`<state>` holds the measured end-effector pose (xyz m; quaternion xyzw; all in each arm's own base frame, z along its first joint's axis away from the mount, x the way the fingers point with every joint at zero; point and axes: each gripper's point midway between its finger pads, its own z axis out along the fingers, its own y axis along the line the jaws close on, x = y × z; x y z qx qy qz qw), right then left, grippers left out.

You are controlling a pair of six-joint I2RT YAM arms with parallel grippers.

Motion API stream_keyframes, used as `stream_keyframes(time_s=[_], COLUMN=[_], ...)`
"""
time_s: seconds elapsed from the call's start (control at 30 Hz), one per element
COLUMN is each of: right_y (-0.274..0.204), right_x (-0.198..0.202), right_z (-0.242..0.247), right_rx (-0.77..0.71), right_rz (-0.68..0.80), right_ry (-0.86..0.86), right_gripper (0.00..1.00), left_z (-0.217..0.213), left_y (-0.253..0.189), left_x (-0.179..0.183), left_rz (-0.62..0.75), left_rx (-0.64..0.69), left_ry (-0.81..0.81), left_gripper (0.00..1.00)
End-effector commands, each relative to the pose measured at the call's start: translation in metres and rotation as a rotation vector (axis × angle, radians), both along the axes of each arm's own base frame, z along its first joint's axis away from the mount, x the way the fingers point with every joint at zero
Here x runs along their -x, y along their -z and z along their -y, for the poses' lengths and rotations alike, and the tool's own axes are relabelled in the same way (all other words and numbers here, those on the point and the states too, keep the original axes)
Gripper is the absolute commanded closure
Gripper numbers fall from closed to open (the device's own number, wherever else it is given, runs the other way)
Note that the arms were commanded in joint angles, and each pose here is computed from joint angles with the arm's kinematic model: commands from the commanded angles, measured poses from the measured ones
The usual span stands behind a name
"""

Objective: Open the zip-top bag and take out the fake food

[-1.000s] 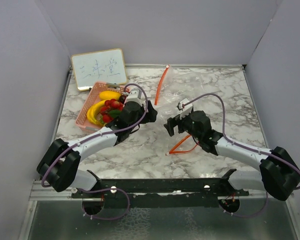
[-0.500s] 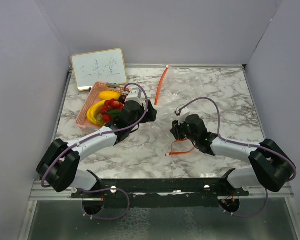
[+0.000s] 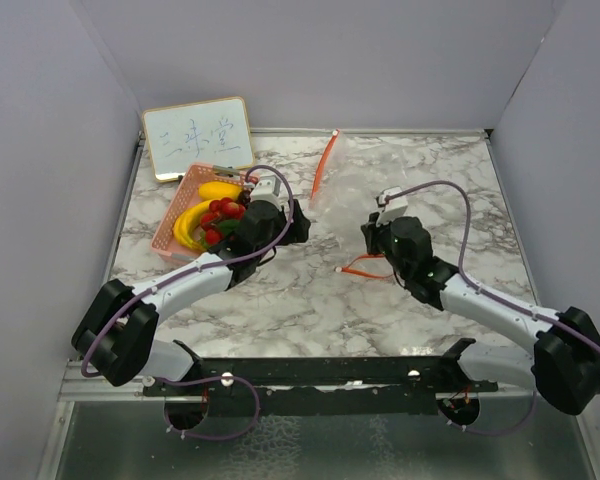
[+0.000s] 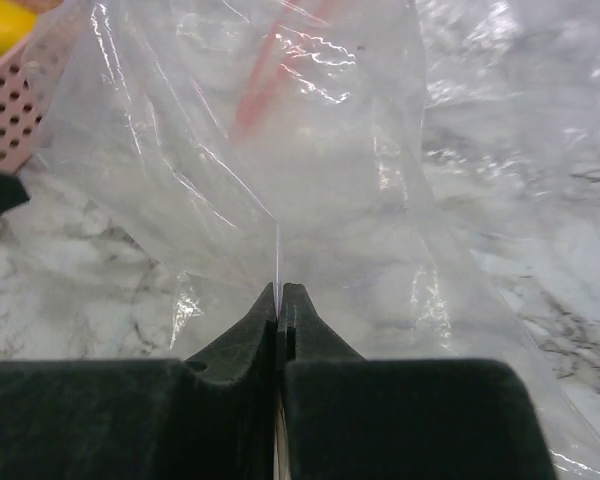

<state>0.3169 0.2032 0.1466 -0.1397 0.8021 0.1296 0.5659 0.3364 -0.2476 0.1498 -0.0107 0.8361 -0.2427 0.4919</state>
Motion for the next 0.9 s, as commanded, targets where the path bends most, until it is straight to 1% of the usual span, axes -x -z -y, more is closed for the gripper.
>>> stream_keyframes(time_s=[0.0, 0.07, 0.17, 0.3, 0.4, 0.53, 0.6, 0.63, 0.7, 0.87], right_y=[-0.055, -0.063, -0.059, -0.028, -0.002, 0.01, 0.006, 0.002, -0.008, -0.035], right_x=[-0.028, -0.038, -0.056, -0.077, -0.084, -0.089, -0.089, -0.089, -0.087, -0.073], right_z=[0.05, 0.074, 0.112, 0.153, 0.171, 0.178, 0.178, 0.177, 0.176, 0.173], right_rx=[-0.051, -0.092, -0.122, -0.112, -0.11, -0.089, -0.092, -0.097, -0.109, -0.115], right_rz=[0.129, 0.138, 0.121, 0.028, -0.037, -0.06, -0.046, -0.036, -0.009, 0.049], right_ry=[0.211, 0.283, 0.401, 0.534, 0.585, 0.61, 0.604, 0.598, 0.584, 0.534], right_gripper=[0.99, 0.99, 0.99, 0.99, 0.97, 0.54, 0.39, 0.33, 0.27, 0.25], left_z=[-0.002, -0.001, -0.001, -0.001, -0.003, -0.007, -0.008, -0.007, -0.007, -0.007], left_y=[-0.018, -0.018, -0.016, -0.014, -0.013, -0.012, -0.012, -0.012, -0.013, -0.009], left_x=[-0.007, -0.007, -0.007, -0.006, -0.006, -0.007, -0.007, -0.008, -0.008, -0.008], left_rz=[0.046, 0.046, 0.039, 0.032, 0.029, 0.026, 0.025, 0.025, 0.025, 0.02], left_rx=[0.014, 0.016, 0.016, 0.014, 0.007, -0.001, 0.005, 0.007, 0.013, 0.017], left_ry=[-0.013, -0.012, -0.008, -0.003, -0.005, -0.009, -0.002, 0.001, 0.004, 0.009], left_gripper=[0.19, 0.19, 0.19, 0.19, 0.19, 0.19, 0.19, 0.19, 0.19, 0.19])
